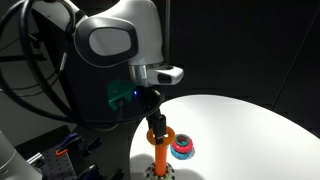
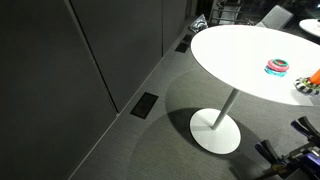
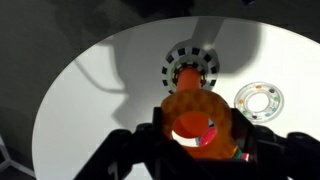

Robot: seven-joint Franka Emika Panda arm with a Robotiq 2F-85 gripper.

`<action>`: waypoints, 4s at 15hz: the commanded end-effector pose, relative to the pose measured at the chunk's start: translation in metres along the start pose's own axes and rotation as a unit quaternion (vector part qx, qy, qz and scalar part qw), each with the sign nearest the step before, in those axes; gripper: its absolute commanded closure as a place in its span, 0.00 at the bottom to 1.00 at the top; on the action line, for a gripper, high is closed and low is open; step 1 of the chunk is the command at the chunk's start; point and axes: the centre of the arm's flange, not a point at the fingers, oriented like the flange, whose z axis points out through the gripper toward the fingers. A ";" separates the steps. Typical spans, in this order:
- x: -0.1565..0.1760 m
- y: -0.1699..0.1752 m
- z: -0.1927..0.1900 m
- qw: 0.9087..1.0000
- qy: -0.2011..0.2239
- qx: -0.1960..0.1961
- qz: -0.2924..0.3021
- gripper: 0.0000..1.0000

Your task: Put the orange ring on the stake

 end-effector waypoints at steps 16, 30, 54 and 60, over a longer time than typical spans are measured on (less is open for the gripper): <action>-0.007 0.007 0.014 1.000 0.016 -0.002 -0.008 0.58; -0.006 0.013 0.023 1.000 0.009 0.003 0.000 0.00; -0.002 -0.009 0.001 0.994 0.028 0.102 -0.013 0.00; -0.006 -0.010 0.006 0.994 0.004 0.111 -0.005 0.00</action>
